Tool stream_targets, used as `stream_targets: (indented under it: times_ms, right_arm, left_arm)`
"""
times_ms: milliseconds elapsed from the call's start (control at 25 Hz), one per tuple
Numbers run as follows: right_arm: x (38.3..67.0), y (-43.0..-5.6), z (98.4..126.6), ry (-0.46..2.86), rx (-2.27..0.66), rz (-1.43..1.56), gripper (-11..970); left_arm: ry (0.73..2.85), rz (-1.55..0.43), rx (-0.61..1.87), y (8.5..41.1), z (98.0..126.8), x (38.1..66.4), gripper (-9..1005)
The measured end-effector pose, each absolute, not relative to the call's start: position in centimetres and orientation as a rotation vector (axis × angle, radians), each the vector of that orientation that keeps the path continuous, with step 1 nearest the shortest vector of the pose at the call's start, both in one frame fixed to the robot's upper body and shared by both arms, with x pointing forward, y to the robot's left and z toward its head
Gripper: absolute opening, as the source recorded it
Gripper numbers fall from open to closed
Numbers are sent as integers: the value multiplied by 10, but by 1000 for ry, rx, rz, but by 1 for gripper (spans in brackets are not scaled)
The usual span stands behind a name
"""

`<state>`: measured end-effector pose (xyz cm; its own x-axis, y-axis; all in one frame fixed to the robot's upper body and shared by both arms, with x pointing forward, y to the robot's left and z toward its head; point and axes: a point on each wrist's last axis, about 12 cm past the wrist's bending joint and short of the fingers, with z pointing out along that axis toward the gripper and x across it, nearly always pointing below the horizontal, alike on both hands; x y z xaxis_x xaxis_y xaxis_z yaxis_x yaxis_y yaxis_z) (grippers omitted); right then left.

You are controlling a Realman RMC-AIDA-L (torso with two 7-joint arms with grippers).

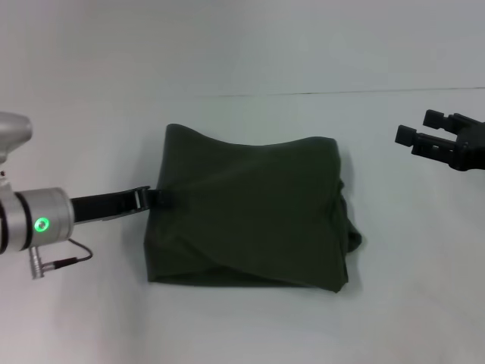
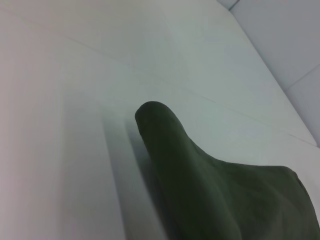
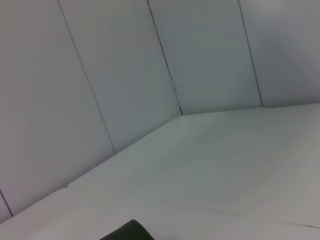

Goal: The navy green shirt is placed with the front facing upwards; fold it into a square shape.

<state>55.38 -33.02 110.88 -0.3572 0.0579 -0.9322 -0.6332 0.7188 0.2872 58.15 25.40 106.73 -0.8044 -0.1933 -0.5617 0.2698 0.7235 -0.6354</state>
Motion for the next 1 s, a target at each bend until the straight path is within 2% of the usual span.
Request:
stream_targets:
  times_ms: [240, 600, 1000]
  right_arm:
    - [558, -325, 1111, 1801, -464, 783, 885]
    - [560, -321, 1112, 1795, -474, 796, 885]
    - [558, -320, 1112, 1776, -510, 790, 885]
  left_arm:
    - [2281, -957, 46, 268, 1062, 573, 89]
    - [2240, -939, 142, 271, 1063, 570, 137]
    - [2176, -878, 114, 295, 1075, 569, 456]
